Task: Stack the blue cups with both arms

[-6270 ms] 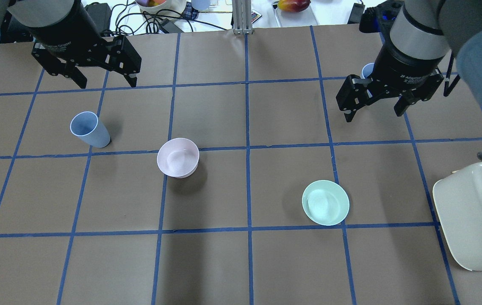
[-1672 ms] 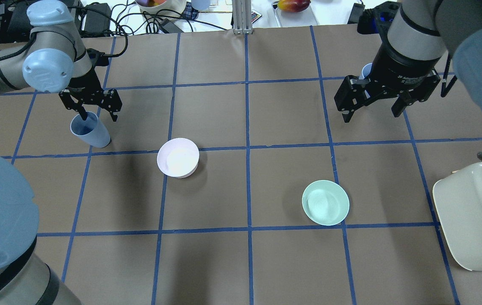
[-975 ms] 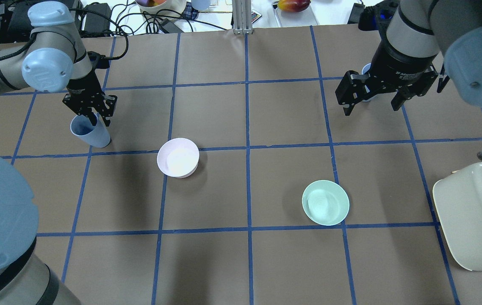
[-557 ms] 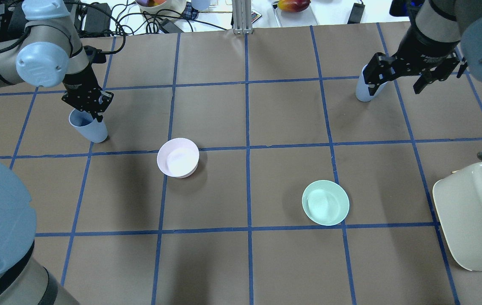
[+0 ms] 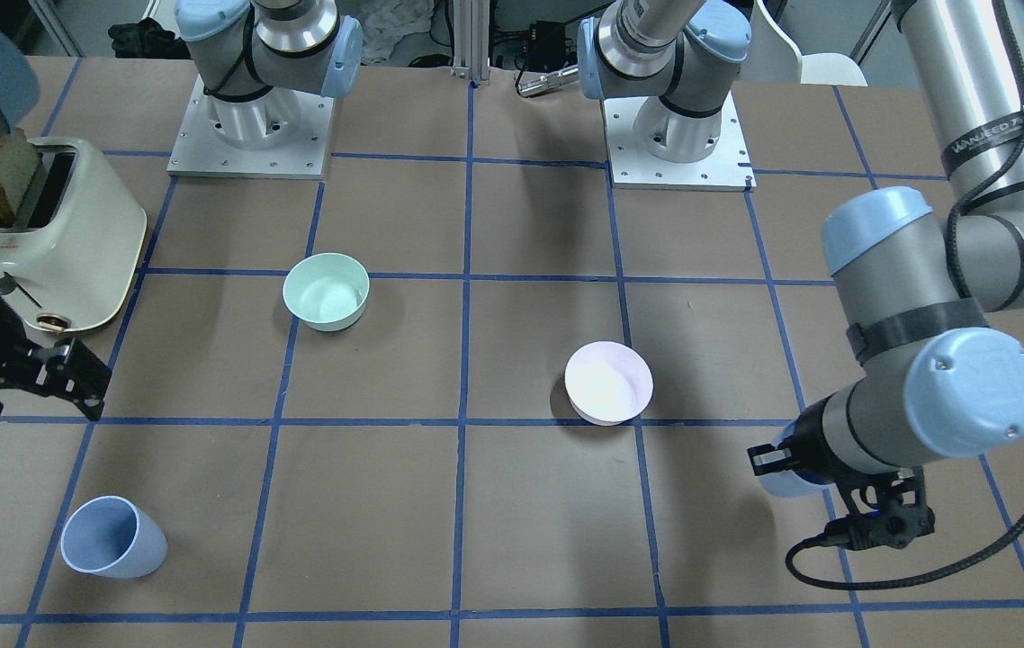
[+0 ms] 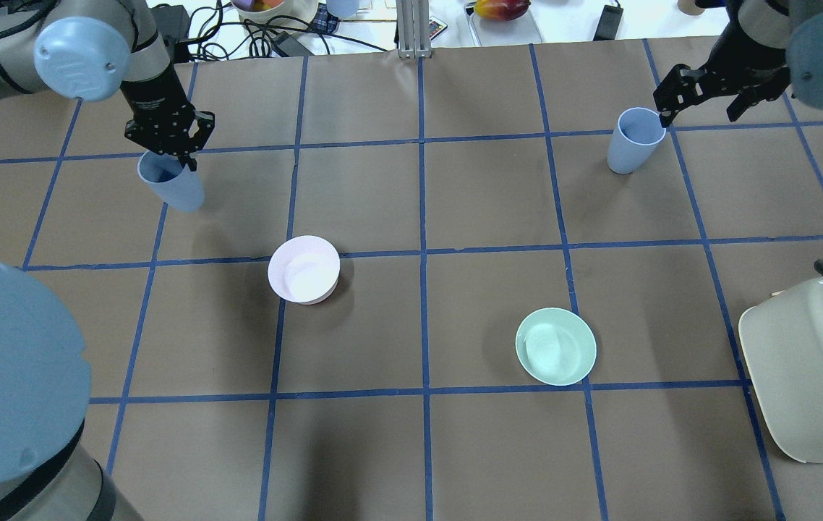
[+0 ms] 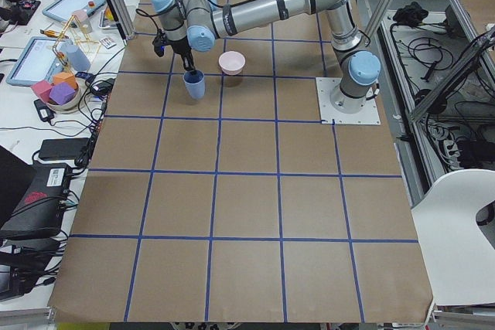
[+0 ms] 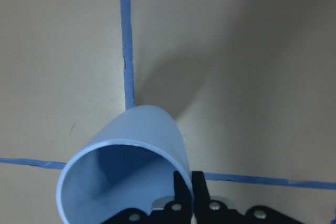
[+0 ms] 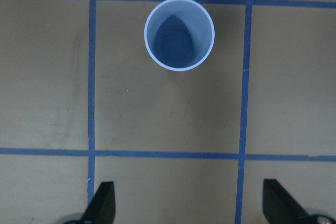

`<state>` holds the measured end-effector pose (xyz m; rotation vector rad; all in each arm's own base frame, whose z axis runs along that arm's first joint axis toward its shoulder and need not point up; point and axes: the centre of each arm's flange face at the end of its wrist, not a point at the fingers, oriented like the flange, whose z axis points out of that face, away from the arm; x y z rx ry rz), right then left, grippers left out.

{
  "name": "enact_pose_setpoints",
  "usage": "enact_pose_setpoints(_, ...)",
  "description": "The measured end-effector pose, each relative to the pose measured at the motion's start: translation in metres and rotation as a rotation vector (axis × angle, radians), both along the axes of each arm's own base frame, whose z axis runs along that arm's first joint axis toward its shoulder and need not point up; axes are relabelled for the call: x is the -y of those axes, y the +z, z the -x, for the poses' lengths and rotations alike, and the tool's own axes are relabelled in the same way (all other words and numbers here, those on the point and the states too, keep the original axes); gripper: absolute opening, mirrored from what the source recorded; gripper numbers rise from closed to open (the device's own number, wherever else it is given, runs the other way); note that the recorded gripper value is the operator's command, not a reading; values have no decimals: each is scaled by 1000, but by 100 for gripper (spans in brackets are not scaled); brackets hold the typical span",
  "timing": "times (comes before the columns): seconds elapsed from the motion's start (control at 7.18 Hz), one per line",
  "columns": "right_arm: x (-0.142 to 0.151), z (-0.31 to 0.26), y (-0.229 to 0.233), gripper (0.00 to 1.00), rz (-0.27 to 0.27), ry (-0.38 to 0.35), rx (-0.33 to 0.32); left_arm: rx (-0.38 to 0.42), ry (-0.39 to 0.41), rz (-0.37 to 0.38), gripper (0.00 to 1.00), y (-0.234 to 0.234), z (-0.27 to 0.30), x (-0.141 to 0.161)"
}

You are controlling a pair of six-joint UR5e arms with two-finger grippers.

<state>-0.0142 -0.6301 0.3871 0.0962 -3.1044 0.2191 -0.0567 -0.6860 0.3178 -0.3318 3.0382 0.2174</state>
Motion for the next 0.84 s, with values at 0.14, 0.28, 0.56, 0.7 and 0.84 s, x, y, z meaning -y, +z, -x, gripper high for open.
enact_pose_setpoints(0.14, 30, 9, -19, 100, 9, 51, -10, 1, 48, 26, 0, 5, 45, 3)
enact_pose_setpoints(0.28, 53, 17, -40, 100, 1, 94, -14, -21, 93, 60, 0, 7, 89, 8)
enact_pose_setpoints(0.56, 78, 30, -76, 100, -28, 109, -7, -81, 150, 141, 0, 6, 173, 19)
enact_pose_setpoints(0.7, 84, 32, -91, 100, -41, 110, -3, -102, 162, 157, 0, 1, 214, 19)
enact_pose_setpoints(0.84, 87, 33, -107, 100, -57, 110, 2, -118, 152, 157, 0, -6, 256, 13)
